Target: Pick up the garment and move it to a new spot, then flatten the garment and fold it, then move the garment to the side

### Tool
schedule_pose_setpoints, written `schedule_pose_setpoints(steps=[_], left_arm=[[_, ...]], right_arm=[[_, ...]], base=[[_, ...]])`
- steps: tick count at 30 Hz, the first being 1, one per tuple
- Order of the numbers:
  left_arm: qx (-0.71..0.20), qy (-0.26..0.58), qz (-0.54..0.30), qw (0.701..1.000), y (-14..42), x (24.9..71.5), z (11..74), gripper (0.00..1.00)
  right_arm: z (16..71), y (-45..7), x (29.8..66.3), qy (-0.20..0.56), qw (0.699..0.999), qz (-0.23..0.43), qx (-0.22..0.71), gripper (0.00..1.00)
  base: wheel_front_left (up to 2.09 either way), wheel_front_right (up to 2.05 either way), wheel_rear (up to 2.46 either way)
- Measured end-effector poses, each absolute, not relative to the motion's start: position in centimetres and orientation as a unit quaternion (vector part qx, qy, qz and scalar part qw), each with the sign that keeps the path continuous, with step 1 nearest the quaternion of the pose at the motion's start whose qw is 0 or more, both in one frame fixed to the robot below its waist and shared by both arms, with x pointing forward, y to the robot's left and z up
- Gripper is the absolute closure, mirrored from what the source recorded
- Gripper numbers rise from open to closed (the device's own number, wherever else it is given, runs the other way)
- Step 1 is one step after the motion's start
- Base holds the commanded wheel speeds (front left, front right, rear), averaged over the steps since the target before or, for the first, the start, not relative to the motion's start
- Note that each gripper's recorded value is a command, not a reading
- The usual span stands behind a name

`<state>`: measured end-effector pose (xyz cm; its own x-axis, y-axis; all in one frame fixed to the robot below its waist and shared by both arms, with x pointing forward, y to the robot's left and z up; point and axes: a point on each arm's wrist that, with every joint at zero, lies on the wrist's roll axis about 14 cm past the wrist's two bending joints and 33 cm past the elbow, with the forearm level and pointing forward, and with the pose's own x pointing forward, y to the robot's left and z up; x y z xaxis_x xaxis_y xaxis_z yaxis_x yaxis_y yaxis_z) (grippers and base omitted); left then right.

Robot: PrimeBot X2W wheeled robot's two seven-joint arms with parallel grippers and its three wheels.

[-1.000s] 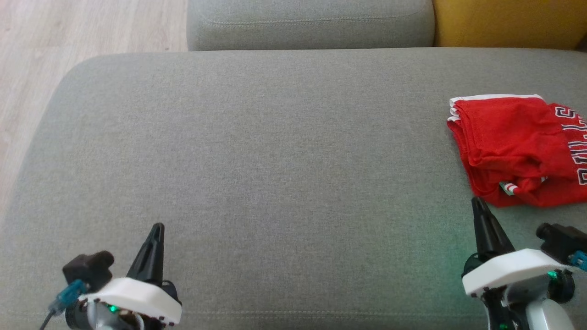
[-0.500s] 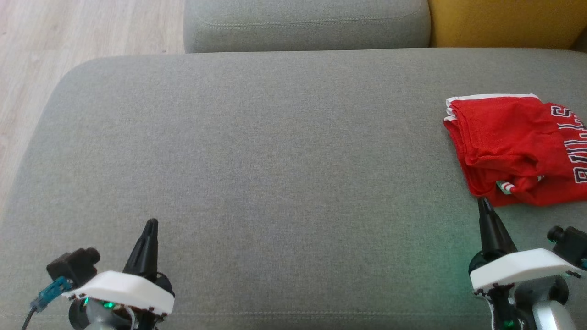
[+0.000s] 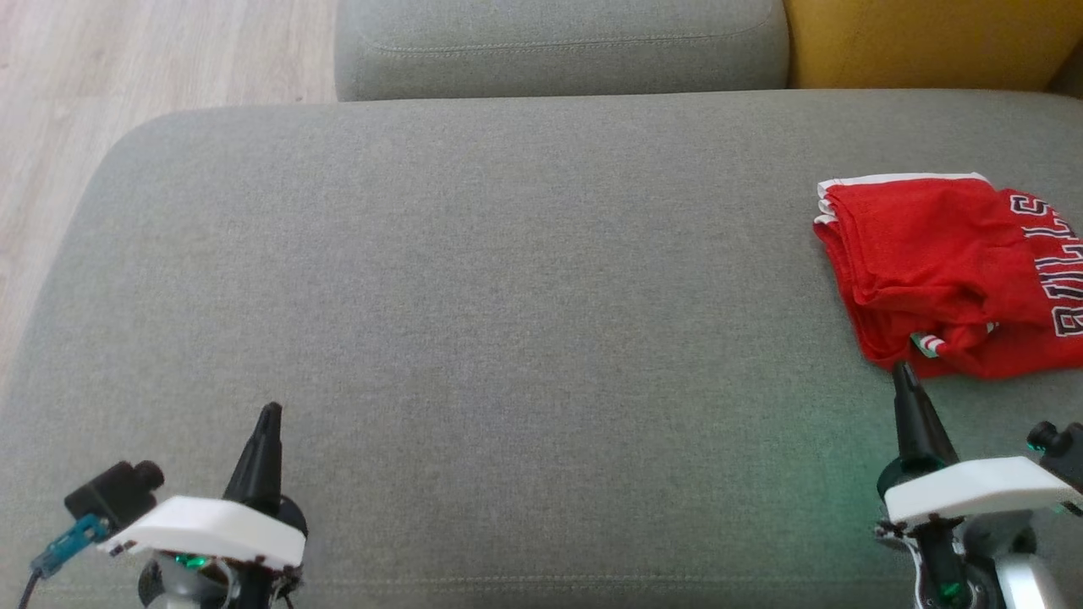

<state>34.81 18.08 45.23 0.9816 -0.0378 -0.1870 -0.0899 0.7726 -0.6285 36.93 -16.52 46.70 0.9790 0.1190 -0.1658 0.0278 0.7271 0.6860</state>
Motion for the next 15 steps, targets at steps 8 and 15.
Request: schedule_pose_setpoints(steps=[8, 15], left_arm=[[-0.382, 0.093, 0.019, 0.919, 18.18, 35.2, 45.43, 1.0], [-0.421, 0.096, 0.023, 0.902, 18.21, 35.25, 45.32, 1.0]], right_arm=[[46.66, -17.03, 36.86, 0.095, 0.907, 0.013, 0.41, 1.0], [46.93, -17.4, 37.03, 0.086, 0.89, 0.007, 0.448, 1.0]], base=[[0.0, 0.0, 0.0], [0.0, 0.0, 0.0]])
